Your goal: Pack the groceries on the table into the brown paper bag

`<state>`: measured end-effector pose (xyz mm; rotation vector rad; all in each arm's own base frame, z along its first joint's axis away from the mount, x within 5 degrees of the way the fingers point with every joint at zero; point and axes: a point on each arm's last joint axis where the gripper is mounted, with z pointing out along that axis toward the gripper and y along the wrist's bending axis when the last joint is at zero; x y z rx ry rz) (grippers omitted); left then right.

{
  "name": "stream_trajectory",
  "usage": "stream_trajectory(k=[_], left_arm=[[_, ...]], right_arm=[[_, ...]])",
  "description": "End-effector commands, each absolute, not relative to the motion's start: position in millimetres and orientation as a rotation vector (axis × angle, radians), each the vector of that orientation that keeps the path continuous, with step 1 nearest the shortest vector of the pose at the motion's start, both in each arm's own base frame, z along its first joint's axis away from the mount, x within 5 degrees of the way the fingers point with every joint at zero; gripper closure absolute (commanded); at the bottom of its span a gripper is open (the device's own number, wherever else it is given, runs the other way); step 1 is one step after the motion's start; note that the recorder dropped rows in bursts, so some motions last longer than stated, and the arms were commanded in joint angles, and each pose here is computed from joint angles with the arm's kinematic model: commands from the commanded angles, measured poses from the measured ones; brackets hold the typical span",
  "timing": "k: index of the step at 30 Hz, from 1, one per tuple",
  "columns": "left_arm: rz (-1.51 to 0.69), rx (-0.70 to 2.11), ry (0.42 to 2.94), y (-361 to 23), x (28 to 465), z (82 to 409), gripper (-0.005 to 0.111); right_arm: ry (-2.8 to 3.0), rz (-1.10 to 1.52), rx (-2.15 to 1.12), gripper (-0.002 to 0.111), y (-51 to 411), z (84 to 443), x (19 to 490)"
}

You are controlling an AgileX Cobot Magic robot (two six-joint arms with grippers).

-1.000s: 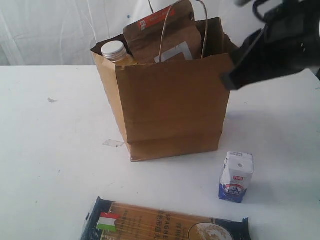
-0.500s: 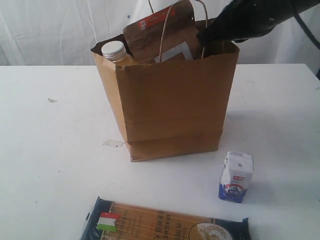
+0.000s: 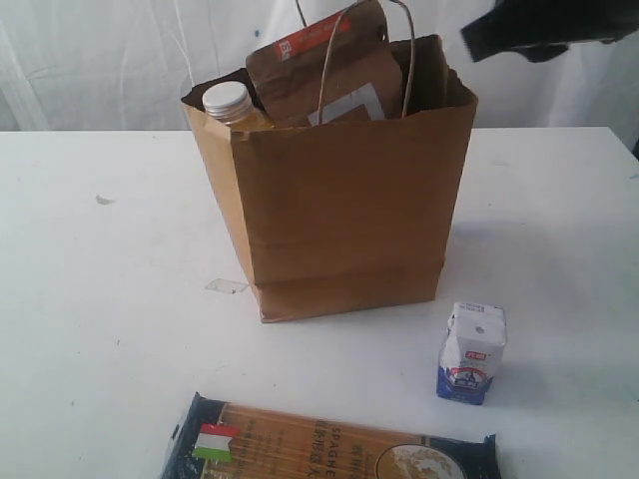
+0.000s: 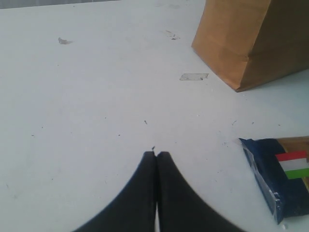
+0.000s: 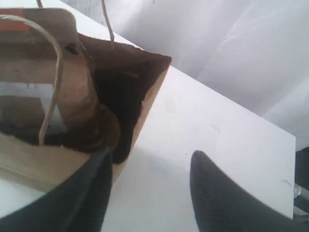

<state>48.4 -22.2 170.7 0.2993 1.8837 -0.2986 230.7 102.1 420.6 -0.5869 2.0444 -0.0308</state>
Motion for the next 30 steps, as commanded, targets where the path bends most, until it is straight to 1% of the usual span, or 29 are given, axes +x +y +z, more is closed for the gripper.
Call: stream_trajectory(k=[1,3,4,6,8,10,15,20,24,30], left_arm=[[-0.307,0.283,1.884,-22.1,48.2,169.7,0.107],[-0.307,0.283,1.884,-22.1,48.2,169.7,0.107],[-0.307,0.283,1.884,-22.1,48.2,169.7,0.107],[-0.307,0.283,1.884,-22.1,48.2,169.7,0.107],[-0.307,0.283,1.884,-22.1,48.2,169.7,0.107],[-0.307,0.283,1.884,-22.1,48.2,169.7,0.107],[-0.307,0.283,1.884,-22.1,48.2,169.7,0.107],[-0.307,0.283,1.884,-22.1,48.2,169.7,0.107],[-0.307,0.283,1.884,-22.1,48.2,169.7,0.107],[-0.307,0.283,1.884,-22.1,48.2,169.7,0.107]], right_arm=[[2.117,0.047,-0.532,0.061,79.2,423.0,183.5],[2.187,0.07,-0.54,0.06,73.0,417.1,167.0],[2.217,0.077,-0.542,0.057,70.6,413.0,160.8],[2.273,0.079,-0.551,0.051,68.4,403.6,154.8],[2.33,0.064,-0.583,0.041,69.0,389.8,155.0],[2.367,0.053,-0.687,0.037,73.4,374.1,158.1],[2.438,0.037,-0.907,0.037,88.6,336.4,178.1],[2.496,0.01,-1.019,0.037,105.3,302.9,209.4],[2.505,0.028,-1.139,0.037,114.4,285.6,220.8],[2.448,0.018,-1.295,0.037,120.6,274.1,228.6]])
